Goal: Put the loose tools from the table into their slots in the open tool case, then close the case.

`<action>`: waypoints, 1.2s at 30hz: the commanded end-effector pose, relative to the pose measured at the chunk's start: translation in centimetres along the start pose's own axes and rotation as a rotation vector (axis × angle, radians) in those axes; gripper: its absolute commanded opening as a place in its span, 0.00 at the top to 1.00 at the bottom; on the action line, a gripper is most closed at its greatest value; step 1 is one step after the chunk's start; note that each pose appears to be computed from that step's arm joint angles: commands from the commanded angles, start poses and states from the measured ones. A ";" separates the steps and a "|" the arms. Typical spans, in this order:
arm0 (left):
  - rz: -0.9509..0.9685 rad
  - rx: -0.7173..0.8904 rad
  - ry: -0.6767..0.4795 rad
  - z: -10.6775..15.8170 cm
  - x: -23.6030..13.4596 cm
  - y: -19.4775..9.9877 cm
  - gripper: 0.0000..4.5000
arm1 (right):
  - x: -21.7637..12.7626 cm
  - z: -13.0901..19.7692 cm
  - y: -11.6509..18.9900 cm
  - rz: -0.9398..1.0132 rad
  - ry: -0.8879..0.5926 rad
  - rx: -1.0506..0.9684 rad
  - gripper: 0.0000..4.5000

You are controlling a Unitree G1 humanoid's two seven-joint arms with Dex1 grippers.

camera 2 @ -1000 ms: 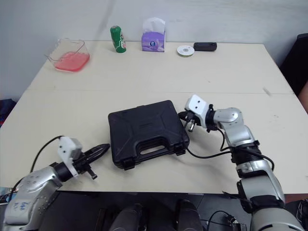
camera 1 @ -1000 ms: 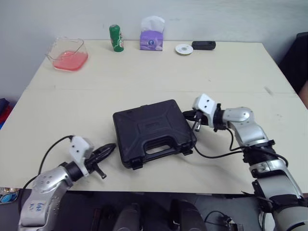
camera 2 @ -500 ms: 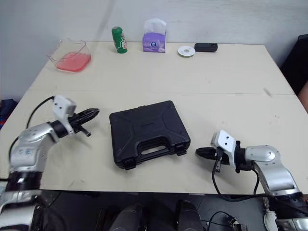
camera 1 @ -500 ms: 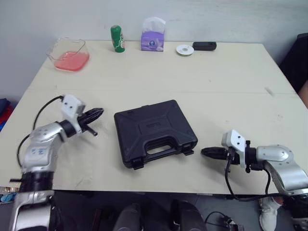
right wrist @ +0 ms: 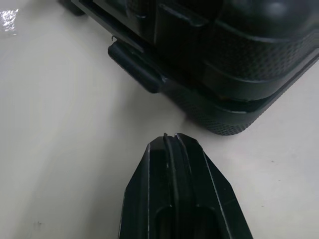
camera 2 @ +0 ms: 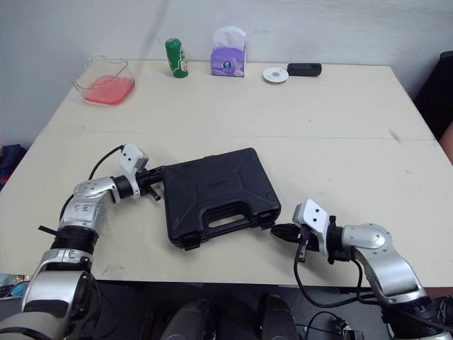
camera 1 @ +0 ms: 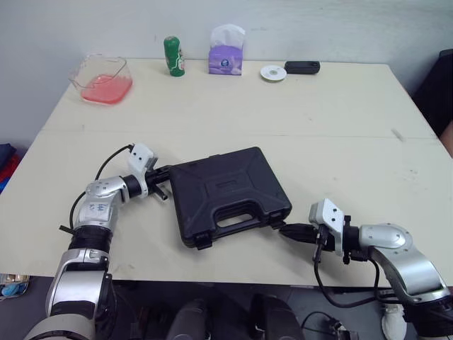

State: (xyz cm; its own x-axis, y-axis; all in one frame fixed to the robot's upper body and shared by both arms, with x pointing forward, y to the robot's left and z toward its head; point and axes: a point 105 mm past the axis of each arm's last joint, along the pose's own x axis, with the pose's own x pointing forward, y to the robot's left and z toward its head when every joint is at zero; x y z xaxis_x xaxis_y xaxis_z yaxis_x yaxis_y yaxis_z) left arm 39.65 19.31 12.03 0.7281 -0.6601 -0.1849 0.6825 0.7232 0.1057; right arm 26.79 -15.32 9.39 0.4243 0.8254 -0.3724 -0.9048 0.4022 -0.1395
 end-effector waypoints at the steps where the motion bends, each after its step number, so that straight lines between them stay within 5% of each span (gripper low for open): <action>1: -0.053 0.011 -0.023 0.3 0.8 -1.2 0.99 | 0.2 1.1 -0.4 -0.020 -0.031 -0.058 1.00; 19: 0.049 0.087 -0.032 0.3 -5.9 -4.3 0.99 | -2.6 1.2 -5.3 -0.212 -0.033 -0.167 1.00; 23: 0.073 0.091 -0.114 2.4 -7.9 -3.9 0.99 | -3.5 1.7 -4.6 -0.213 -0.104 -0.169 1.00; 25: -0.033 0.108 -0.261 6.2 -8.0 -5.5 0.99 | -4.4 1.2 -4.2 -0.227 -0.101 -0.122 1.00; 36: -0.469 0.253 -0.277 12.5 0.9 -13.5 0.99 | -5.1 0.6 -1.7 -0.299 -0.132 -0.039 1.00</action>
State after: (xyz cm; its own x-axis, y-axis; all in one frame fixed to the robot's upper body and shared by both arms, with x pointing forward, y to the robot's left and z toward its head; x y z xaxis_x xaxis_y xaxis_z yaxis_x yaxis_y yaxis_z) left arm 31.68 7.24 22.72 0.3290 -0.9443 0.0111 0.9028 0.3179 0.2897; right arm 26.33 -20.19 10.96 0.6560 0.7185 -0.2314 -0.7541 0.6110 -0.2409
